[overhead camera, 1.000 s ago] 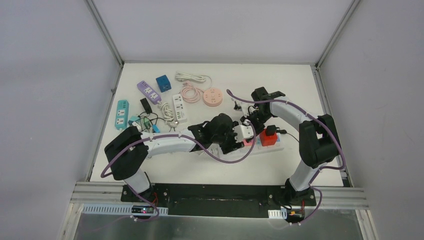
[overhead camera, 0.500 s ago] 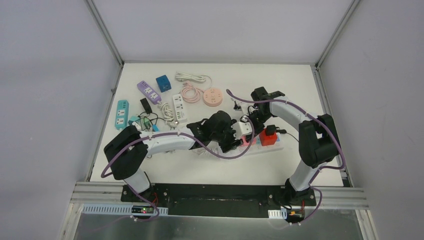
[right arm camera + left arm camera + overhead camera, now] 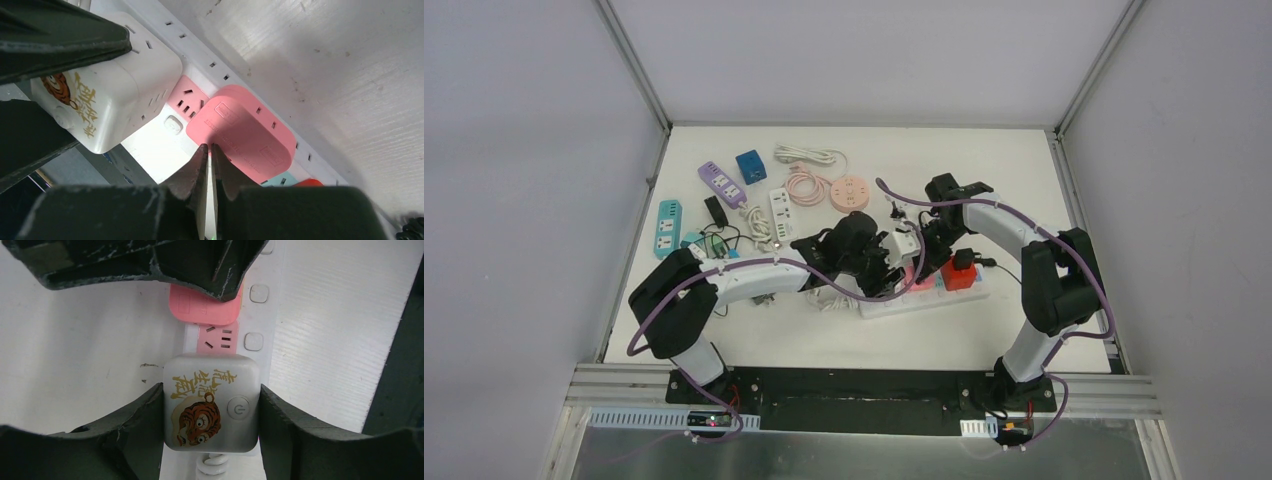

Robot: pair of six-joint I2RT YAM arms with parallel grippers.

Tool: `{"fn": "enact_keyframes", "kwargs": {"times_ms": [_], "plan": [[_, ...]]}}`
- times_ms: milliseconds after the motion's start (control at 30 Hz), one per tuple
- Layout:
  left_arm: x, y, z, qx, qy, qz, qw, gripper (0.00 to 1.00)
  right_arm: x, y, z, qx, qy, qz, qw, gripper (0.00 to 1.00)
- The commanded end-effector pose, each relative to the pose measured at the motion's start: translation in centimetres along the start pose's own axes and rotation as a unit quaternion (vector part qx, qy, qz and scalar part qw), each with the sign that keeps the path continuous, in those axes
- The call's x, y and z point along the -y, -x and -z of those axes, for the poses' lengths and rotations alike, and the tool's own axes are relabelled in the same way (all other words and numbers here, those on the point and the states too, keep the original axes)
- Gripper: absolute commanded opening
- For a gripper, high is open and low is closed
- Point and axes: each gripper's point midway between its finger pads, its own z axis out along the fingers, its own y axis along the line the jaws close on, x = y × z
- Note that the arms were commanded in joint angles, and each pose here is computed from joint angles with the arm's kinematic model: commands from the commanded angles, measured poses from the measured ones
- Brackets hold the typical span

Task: Pull the plug off the socket
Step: Remove the plug from the socket.

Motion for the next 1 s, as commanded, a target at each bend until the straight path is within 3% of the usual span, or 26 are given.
{"fn": "enact_keyframes", "kwargs": {"times_ms": [0, 167, 267, 367, 567, 767, 867, 967], "plan": [[-1.3, 4.6, 1.0, 0.071, 0.001, 0.064, 0.995, 0.0, 2.4, -0.5, -1.3, -0.023, -0.047, 0.011, 0.999, 0.1], [-1.6, 4.1, 1.7, 0.031, 0.059, -0.045, 0.997, 0.0, 2.6, -0.5, -1.3, -0.024, -0.05, 0.011, 0.998, 0.1], [-1.4, 4.2, 1.8, 0.019, 0.063, -0.068, 0.995, 0.0, 2.6, -0.6, -1.3, -0.026, -0.05, 0.01, 0.998, 0.1], [-1.4, 3.7, 1.7, -0.001, 0.06, -0.051, 0.997, 0.0, 2.6, -0.6, -1.4, -0.027, -0.05, 0.01, 0.998, 0.1], [-1.1, 4.6, 0.9, 0.03, 0.009, 0.068, 0.997, 0.0, 2.7, -0.6, -1.4, -0.027, -0.05, 0.01, 0.998, 0.1], [-1.8, 5.5, 1.9, 0.04, 0.025, 0.054, 0.997, 0.0, 2.4, -0.4, -1.2, -0.023, -0.047, 0.012, 0.999, 0.1], [-1.7, 6.9, 2.9, 0.058, 0.028, 0.05, 0.997, 0.0, 1.6, 0.4, -0.5, -0.009, -0.031, 0.017, 0.999, 0.14], [-1.4, 7.9, 3.9, 0.075, 0.02, 0.083, 0.994, 0.0, 0.2, 1.5, 0.6, 0.009, -0.006, 0.029, 1.0, 0.26]]}}
